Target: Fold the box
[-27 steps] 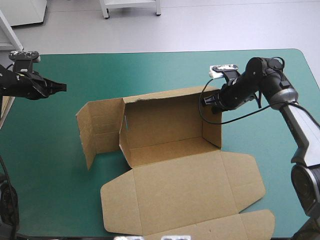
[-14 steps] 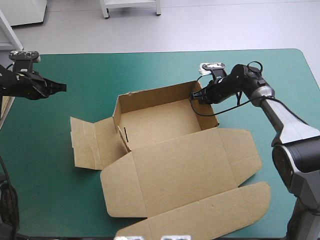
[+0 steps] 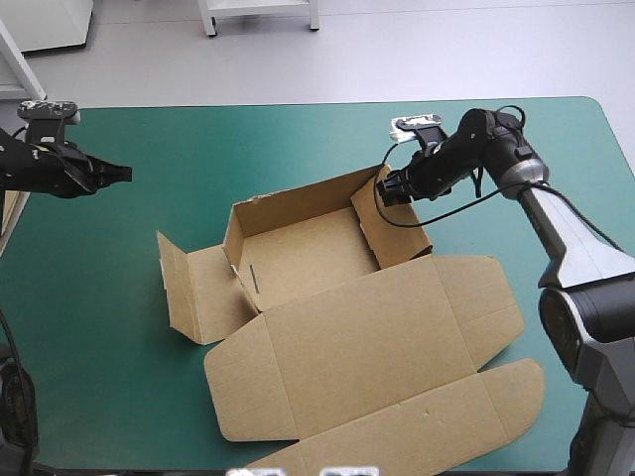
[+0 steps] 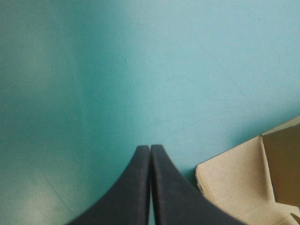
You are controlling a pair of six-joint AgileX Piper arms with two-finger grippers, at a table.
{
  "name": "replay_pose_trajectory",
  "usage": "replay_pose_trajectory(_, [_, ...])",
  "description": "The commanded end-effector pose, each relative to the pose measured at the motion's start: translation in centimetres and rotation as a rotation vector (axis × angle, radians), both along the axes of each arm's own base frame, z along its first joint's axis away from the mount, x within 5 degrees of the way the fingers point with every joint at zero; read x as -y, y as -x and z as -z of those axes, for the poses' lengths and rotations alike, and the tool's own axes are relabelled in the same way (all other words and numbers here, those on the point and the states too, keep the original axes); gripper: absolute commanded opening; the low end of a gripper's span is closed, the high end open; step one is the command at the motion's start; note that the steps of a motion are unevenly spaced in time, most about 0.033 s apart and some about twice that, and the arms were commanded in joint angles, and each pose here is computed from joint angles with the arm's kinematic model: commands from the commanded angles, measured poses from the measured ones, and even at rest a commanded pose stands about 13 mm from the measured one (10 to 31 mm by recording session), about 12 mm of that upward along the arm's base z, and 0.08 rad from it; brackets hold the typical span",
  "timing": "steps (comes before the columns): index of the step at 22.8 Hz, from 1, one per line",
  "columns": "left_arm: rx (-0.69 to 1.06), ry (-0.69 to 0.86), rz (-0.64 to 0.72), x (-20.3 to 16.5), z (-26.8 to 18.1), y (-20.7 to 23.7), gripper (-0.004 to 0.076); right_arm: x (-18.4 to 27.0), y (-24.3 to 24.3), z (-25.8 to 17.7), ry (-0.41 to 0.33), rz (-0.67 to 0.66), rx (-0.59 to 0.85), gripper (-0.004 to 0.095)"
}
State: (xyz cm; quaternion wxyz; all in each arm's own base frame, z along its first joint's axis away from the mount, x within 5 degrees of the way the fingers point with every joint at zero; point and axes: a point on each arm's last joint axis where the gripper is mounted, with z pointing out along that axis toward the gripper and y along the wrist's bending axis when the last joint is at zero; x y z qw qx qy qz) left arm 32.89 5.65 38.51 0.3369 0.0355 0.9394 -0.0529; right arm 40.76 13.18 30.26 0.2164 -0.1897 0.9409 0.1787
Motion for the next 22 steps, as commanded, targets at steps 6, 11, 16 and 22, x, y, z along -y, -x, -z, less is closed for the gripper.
replay_pose_trajectory(6, [0.103,0.013,-0.007,0.4,-2.4,0.7,-0.0007,0.8,2.0,-5.9,0.017,0.027,0.01,0.0583])
replay_pose_trajectory(11, [0.103,0.014,-0.006,0.4,-2.4,0.7,-0.0007,-0.3,1.5,-4.3,0.044,0.02,-0.028,0.0581])
replay_pose_trajectory(16, [0.1,0.015,-0.005,0.4,-2.4,0.7,-0.0007,-1.7,1.4,-2.9,0.115,0.01,-0.045,0.0581])
replay_pose_trajectory(22, [0.098,0.011,-0.005,0.4,-2.3,0.7,-0.0007,-2.0,1.2,-2.4,0.147,0.016,-0.049,0.0581])
